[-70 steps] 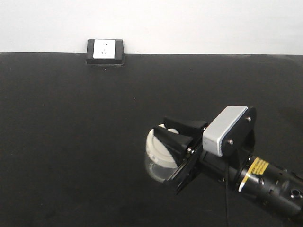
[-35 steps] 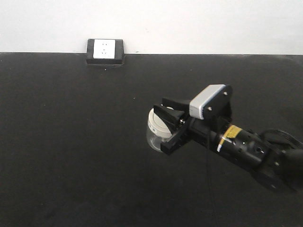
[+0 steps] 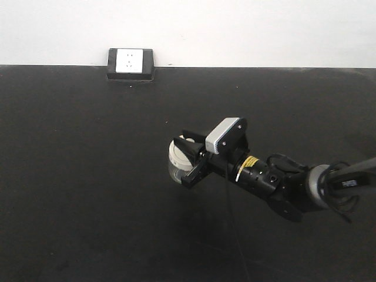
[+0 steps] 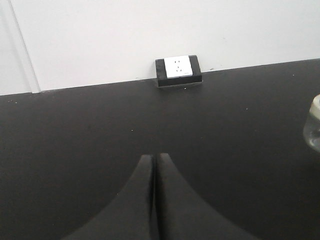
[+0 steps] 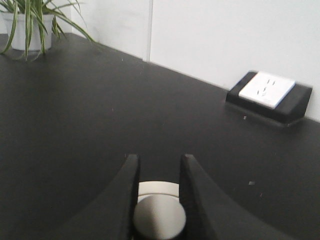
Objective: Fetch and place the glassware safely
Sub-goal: 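Extend the right arm forward over the bench carrying the jar, then lower the jar onto the bench and open the right gripper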
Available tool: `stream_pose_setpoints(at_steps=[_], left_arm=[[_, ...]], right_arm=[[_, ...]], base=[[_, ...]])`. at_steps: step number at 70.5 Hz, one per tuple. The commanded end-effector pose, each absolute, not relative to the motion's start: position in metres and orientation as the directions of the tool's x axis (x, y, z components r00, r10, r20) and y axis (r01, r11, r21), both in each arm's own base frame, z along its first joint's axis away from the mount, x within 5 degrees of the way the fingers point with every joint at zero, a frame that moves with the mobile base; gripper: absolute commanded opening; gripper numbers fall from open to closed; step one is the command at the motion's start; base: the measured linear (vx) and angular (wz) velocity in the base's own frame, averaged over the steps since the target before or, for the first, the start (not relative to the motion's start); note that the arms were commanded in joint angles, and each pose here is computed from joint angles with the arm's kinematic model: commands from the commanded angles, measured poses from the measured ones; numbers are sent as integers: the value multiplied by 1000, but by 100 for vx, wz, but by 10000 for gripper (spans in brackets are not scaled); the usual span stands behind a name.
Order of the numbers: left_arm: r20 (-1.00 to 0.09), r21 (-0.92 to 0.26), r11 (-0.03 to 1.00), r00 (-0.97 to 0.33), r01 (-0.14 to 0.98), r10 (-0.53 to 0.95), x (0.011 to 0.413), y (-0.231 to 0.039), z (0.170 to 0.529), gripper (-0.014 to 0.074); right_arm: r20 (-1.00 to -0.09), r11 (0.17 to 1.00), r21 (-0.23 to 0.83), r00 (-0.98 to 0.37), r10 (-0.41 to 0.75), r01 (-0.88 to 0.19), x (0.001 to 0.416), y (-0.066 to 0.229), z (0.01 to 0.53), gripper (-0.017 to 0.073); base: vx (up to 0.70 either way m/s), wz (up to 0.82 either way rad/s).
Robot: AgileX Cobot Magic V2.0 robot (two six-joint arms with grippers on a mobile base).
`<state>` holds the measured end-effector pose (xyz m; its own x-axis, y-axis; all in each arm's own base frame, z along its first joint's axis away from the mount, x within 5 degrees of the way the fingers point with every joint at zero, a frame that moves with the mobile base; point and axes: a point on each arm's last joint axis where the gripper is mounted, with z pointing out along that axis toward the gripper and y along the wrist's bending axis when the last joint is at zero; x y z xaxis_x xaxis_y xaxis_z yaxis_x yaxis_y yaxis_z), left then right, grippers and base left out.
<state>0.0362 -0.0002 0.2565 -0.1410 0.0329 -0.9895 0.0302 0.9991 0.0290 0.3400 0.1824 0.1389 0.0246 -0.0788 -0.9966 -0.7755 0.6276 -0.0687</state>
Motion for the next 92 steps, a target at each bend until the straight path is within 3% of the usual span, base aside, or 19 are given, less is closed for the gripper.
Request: stream_pose_setpoints(at_steps=[1,32,44,53,77,81,92], left_arm=[[-998,22,999,-64,38,25,36,-1,269,-7],[-998,22,999,-64,38,25,36,-1,269,-7],[-998,22,999,-64,38,25,36,-1,269,-7],[-998,22,999,-64,38,25,36,-1,269,-7],[-998,22,999,-64,38,25,36,-1,269,-7],[-998,22,999,-64,38,25,36,-1,269,-7],[-998,22,999,-64,38,25,36,-1,269,-7]], right_arm=[[-982,628,-91,174,72,-773,346,184,167,-1],[-989,662,-50,128,71,-748,351,182,145,4],[-992,656,-47,115,61,-753,351,182,143,62],[-992,655,-42,108,61,-755,351,183,143,183],[-992,658,-40,110,65,-752,350,183,144,689],[-992,658,-40,110,65,-752,350,183,144,732],[-991,658,-42,113,67,-752,350,183,145,720]], base=[[0,0],[0,0],[0,0],[0,0],[0,0],[0,0],[0,0]])
